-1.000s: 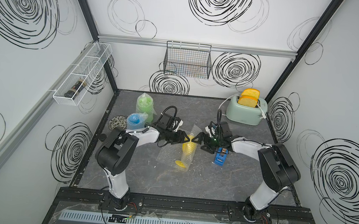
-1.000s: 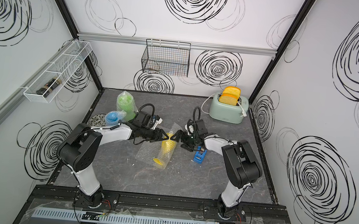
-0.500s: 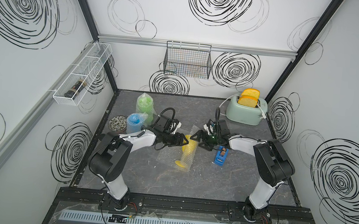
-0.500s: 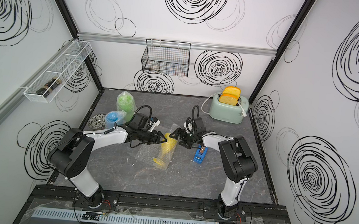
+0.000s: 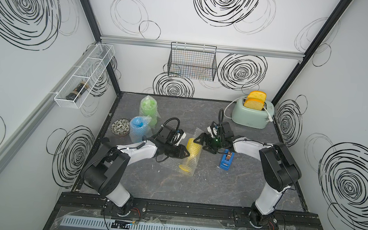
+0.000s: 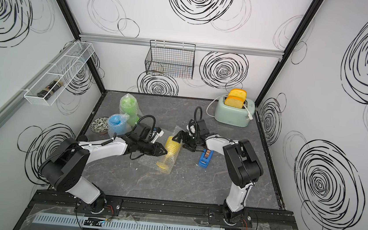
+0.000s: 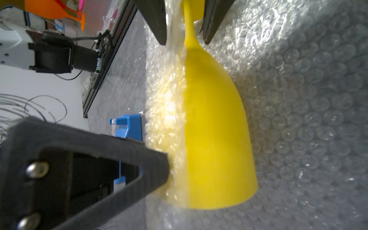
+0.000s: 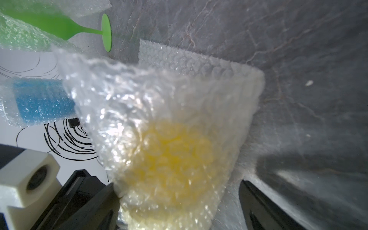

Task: Wrap wine glasses in bubble wrap
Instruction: Wrap the wine glass in bubble wrap.

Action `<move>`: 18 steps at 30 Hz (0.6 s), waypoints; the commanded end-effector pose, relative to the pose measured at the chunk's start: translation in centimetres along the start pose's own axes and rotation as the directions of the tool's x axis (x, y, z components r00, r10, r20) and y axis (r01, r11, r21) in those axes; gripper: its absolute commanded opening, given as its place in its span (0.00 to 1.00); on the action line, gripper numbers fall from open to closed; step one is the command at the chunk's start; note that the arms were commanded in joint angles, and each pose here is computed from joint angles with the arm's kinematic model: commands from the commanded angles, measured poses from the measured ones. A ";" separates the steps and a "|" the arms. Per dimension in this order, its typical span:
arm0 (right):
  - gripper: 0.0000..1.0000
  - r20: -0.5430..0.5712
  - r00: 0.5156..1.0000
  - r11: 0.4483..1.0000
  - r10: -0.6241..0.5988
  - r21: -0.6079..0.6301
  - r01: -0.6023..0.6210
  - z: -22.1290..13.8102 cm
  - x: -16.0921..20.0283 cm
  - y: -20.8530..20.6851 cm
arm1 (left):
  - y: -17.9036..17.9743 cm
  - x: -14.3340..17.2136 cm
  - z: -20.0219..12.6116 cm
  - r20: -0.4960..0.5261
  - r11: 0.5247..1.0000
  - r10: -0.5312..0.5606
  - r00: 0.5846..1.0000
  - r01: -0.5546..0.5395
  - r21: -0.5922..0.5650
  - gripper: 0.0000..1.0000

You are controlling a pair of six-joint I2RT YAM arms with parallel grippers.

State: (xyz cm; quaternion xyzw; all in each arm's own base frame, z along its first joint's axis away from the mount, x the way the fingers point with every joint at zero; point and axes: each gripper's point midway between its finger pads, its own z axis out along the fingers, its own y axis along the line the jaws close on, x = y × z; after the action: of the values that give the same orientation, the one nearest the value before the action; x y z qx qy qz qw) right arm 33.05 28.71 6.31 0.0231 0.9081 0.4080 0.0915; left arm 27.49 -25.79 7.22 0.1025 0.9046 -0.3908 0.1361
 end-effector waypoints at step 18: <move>0.95 -0.015 0.999 0.995 0.052 0.088 -0.051 1.0 0.2 -2.6 | 0.3 -3.9 -3.9 0.168 0.999 0.028 0.985 -0.023 -0.036 0.54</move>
State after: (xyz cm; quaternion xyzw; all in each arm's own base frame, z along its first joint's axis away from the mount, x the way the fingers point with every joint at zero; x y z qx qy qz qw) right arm 33.35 29.03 5.99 0.0236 0.9119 0.3999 0.0895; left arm 28.48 -24.67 8.51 0.0896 0.9024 -0.3895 0.1613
